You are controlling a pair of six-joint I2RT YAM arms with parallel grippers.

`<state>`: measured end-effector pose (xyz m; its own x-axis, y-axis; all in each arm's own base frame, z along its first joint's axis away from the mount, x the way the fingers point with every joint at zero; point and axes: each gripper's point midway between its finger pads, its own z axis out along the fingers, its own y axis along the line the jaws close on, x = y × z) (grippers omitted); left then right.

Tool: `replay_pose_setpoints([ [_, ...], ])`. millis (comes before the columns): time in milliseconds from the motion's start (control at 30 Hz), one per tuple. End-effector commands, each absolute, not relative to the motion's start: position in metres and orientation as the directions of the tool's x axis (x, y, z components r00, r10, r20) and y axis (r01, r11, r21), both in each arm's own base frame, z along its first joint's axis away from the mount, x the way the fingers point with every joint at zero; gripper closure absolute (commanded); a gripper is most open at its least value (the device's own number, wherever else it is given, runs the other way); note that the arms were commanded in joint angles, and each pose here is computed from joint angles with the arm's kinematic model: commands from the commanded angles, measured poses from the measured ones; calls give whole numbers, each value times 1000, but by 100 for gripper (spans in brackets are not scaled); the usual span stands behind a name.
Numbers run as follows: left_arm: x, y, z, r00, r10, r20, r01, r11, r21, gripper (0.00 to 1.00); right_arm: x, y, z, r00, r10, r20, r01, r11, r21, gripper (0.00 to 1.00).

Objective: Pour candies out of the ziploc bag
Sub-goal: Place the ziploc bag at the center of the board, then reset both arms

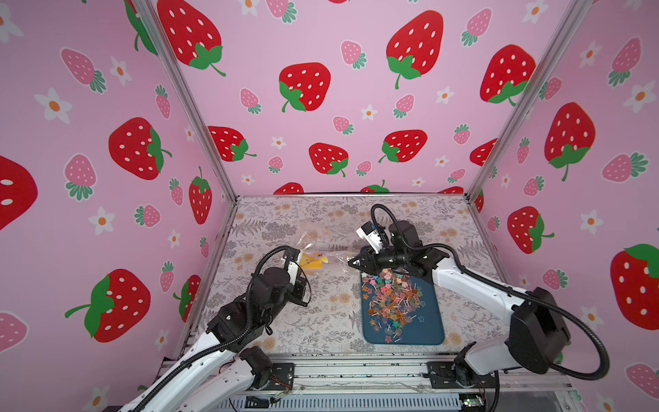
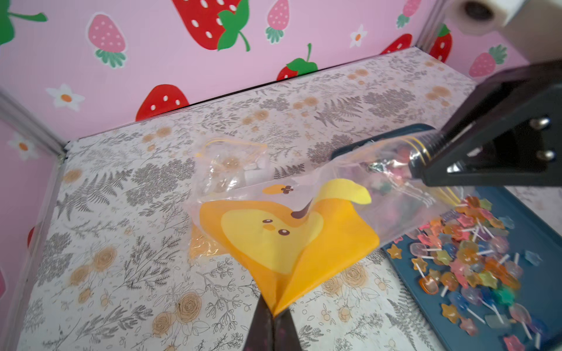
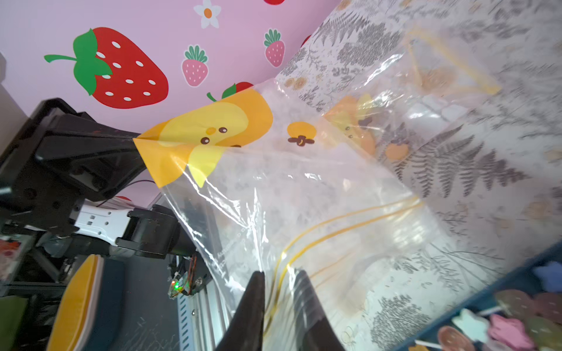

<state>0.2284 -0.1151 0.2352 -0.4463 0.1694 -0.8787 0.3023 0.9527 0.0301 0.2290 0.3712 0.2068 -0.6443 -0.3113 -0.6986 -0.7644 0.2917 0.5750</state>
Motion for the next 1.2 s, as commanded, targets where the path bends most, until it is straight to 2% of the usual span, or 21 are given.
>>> replay_pose_setpoints([
  [0, 229, -90, 224, -447, -6, -894, 127, 989, -70, 100, 229, 388, 193, -684, -306, -662, -729, 264, 631, 79],
  [100, 228, -95, 209, -459, -56, -887, 131, 983, -130, 100, 228, 391, 180, -693, -318, -647, -721, 277, 635, 78],
  [167, 227, -97, 197, -492, -69, -868, 125, 981, -148, 100, 228, 389, 175, -693, -326, -642, -720, 291, 630, 72],
  [400, 218, -84, 164, -550, -176, -816, 9, 976, -216, 100, 220, 374, 165, -682, -385, -622, -731, 337, 593, 63],
  [433, 216, -81, 161, -555, -191, -809, -11, 975, -222, 96, 219, 371, 164, -675, -396, -622, -737, 344, 581, 63],
  [467, 214, -77, 157, -564, -207, -800, -33, 973, -228, 82, 218, 367, 164, -671, -406, -621, -742, 360, 566, 62],
  [533, 210, -73, 151, -580, -230, -781, -65, 969, -237, 73, 218, 357, 165, -654, -416, -632, -756, 392, 525, 59],
  [567, 209, -73, 149, -585, -235, -776, -71, 968, -240, 58, 220, 350, 167, -644, -419, -640, -762, 419, 493, 55],
  [667, 208, -70, 150, -589, -243, -771, -85, 967, -240, 26, 227, 328, 170, -625, -430, -652, -765, 506, 399, 49],
  [700, 207, -68, 151, -588, -252, -769, -102, 966, -239, 10, 231, 318, 172, -624, -433, -651, -757, 541, 366, 47],
  [733, 206, -66, 153, -588, -254, -768, -110, 966, -235, 0, 234, 310, 175, -622, -435, -651, -752, 564, 341, 45],
  [933, 207, -60, 190, -565, -211, -797, -92, 977, -193, 1, 258, 256, 199, -628, -391, -673, -671, 709, 214, 40],
  [1167, 200, -45, 257, -536, -91, -839, -52, 996, -76, 1, 286, 207, 250, -567, -261, -781, -578, 801, 152, 37],
])
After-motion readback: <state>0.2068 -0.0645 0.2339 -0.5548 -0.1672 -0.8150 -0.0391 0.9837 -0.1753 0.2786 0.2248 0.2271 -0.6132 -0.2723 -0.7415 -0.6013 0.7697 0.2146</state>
